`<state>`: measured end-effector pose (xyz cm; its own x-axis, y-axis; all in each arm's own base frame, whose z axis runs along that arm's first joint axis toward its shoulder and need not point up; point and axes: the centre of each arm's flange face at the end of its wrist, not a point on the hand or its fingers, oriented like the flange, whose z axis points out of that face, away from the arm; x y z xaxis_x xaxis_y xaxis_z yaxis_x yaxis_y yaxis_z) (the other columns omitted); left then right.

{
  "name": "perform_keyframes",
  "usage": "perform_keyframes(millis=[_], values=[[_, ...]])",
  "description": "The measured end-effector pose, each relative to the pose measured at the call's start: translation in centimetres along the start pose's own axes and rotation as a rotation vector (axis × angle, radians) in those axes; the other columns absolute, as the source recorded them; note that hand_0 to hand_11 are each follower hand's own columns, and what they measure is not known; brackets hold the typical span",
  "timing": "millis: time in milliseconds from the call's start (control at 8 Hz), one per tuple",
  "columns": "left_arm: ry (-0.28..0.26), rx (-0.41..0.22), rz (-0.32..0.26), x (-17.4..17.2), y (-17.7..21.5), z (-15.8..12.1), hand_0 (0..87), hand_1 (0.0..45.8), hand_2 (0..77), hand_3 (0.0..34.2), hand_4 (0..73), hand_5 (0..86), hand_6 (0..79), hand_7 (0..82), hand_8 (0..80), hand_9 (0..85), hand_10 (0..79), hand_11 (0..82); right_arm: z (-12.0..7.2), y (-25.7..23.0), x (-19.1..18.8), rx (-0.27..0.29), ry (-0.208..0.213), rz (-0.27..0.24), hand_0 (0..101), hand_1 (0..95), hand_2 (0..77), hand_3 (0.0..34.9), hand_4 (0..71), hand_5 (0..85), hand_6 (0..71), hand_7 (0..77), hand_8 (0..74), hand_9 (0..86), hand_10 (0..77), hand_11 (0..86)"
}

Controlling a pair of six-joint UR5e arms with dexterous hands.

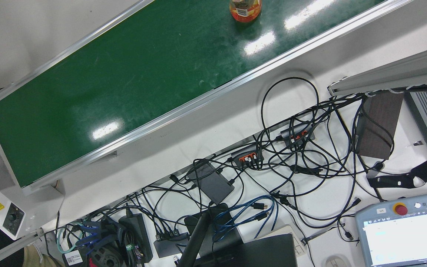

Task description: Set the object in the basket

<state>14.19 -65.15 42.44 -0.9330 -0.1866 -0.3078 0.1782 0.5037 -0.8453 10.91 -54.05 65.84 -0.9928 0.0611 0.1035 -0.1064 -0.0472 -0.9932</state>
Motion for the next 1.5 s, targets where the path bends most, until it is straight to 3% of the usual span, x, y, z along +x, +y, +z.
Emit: perform_keyframes(millis=[1000, 1500], values=[[-0.011, 0.005, -0.003, -0.6, 0.2, 0.0, 57.2, 6.5, 0.0, 0.0, 7.6, 9.3, 0.5, 0.5, 0.0, 0.5, 2.7, 6.0, 0.0, 0.0, 0.0, 0.0, 0.0, 0.0, 0, 0.0, 0.5, 0.2, 0.0, 0.0, 0.0, 0.5, 0.0, 0.0, 0.0, 0.0], [-0.045, 0.033, -0.002, -2.4, 0.0, -0.2, 56.3, 6.5, 0.0, 0.0, 7.1, 9.3, 0.5, 0.5, 0.0, 0.5, 2.7, 7.1, 0.0, 0.0, 0.0, 0.0, 0.0, 0.0, 0, 0.0, 0.5, 0.3, 0.0, 0.0, 0.0, 0.5, 0.0, 0.0, 0.0, 0.0]])
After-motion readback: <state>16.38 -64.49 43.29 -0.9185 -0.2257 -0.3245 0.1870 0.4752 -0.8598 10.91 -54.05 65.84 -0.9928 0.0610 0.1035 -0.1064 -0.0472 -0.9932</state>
